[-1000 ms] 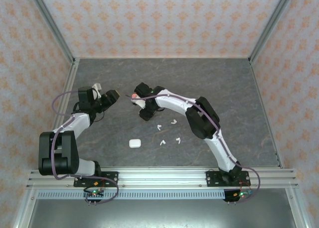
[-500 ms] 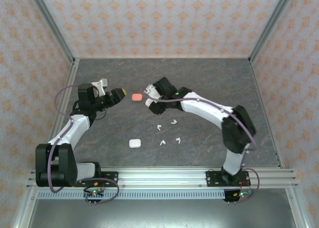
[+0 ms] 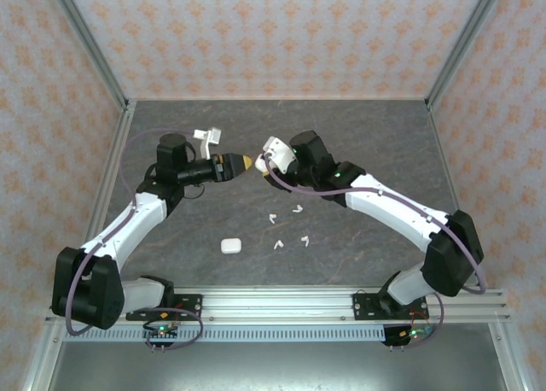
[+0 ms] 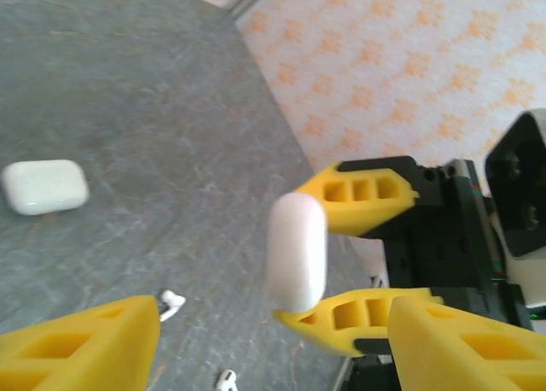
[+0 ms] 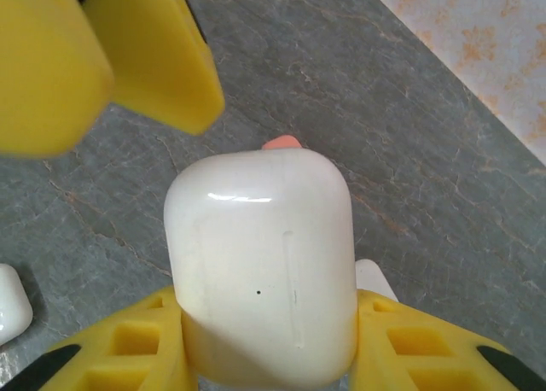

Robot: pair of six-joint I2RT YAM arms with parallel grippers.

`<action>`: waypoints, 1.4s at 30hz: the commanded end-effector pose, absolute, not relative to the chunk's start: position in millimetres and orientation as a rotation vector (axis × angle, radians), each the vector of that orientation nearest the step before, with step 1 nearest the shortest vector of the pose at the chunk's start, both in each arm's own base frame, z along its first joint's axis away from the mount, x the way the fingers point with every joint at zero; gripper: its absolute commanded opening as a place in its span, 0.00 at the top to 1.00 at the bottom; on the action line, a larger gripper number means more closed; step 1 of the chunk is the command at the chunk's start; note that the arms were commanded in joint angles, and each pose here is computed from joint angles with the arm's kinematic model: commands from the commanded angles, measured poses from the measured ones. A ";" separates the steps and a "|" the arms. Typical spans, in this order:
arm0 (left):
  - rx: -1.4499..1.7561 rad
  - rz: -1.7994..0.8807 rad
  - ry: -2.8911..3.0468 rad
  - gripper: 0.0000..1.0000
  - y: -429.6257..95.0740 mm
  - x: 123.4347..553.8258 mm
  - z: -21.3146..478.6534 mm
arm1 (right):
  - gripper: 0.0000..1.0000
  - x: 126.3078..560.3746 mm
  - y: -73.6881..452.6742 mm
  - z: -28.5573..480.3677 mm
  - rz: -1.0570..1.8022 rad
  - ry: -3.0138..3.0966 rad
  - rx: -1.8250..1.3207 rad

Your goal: Insert the wireless bluetooth earbuds into the charging case

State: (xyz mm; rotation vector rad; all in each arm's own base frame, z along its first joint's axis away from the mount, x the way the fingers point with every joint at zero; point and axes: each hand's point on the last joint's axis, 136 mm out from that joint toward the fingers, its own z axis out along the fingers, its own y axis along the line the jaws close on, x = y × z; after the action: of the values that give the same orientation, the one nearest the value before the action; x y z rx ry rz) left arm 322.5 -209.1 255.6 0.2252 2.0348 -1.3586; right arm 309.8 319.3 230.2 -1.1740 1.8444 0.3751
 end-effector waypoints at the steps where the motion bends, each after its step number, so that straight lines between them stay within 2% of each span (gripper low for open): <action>1: 0.344 -1.384 1.968 0.29 -225.2 319.5 277.9 | 0.62 303.1 324.9 251.7 0.398 1.745 -1.188; 7: 0.376 -1.400 1.993 0.34 -238.4 319.6 271.6 | 0.62 299.7 323.4 253.4 0.407 1.738 -1.185; 17: 0.409 -1.423 2.024 0.57 -245.2 319.2 259.9 | 0.62 303.5 319.9 250.8 0.380 1.755 -1.163; 30: 0.479 -1.417 2.046 0.77 -246.0 311.0 253.0 | 0.60 308.2 320.4 247.1 0.377 1.788 -1.149; 33: 0.486 -1.397 2.039 0.79 -245.0 311.6 253.4 | 0.54 306.2 319.9 248.2 0.409 1.804 -1.149; 38: 0.500 -1.341 2.024 0.81 -242.1 314.2 250.7 | 0.29 296.6 311.9 253.5 0.500 1.824 -1.137; 42: 0.526 -1.300 1.983 0.85 -241.0 316.4 251.5 | 0.14 282.9 301.9 266.8 0.593 1.802 -1.125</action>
State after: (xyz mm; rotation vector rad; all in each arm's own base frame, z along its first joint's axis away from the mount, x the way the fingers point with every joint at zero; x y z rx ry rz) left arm 317.6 -239.0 238.3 0.4498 2.0655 -1.3406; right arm 300.6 306.4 240.9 -1.1372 1.8528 0.4857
